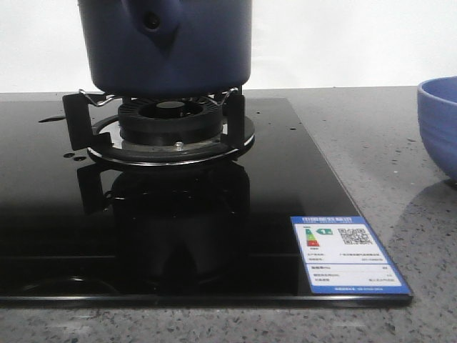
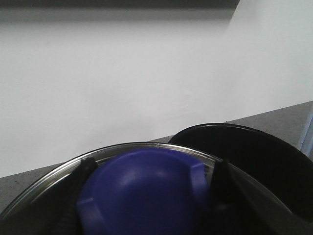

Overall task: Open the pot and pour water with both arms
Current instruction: 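Lift the glass lid off the saucepan with the left gripper, then grasp the light blue bowl rim with the right gripper and lift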

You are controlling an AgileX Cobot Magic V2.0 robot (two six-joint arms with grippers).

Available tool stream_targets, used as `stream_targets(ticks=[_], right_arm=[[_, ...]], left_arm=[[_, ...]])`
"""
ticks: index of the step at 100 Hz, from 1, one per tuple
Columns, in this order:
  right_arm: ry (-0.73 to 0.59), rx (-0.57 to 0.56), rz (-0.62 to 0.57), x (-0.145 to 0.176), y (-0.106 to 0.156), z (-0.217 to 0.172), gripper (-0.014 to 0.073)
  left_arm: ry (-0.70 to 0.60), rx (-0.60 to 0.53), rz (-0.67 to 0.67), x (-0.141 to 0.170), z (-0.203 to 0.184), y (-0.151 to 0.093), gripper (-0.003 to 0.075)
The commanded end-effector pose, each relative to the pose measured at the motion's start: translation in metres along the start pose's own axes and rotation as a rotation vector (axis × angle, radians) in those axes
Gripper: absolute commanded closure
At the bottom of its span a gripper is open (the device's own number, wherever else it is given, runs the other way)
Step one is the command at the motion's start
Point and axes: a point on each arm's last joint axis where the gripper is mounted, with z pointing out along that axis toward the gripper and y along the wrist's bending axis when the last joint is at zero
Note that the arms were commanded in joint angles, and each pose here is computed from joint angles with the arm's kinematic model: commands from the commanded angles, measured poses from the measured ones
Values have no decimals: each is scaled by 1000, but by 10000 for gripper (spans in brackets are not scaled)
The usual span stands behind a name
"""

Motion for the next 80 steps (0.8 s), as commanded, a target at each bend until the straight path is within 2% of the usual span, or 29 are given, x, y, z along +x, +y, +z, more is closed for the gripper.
stream_targets(ticks=[1, 10, 16, 26, 39, 53, 80], right_arm=[[1, 89, 20, -13, -6, -1, 412], [114, 136, 36, -7, -13, 9, 282], [190, 153, 31, -2, -16, 14, 244], [276, 214, 42, 3, -23, 20, 241], [292, 317, 68, 6, -37, 22, 241], [317, 381, 131, 14, -53, 28, 242], [419, 347, 231, 48, -65, 62, 252]], left_arm=[[-72, 23, -38, -17, -5, -6, 405], [-72, 25, -38, -17, -5, -7, 405], [-72, 25, -38, -17, -5, -7, 405], [-72, 25, -38, -17, -5, -7, 405], [-72, 29, -37, -17, -5, -7, 405], [-71, 46, -37, -17, -5, -10, 405], [-71, 61, -36, -17, -4, -13, 405]])
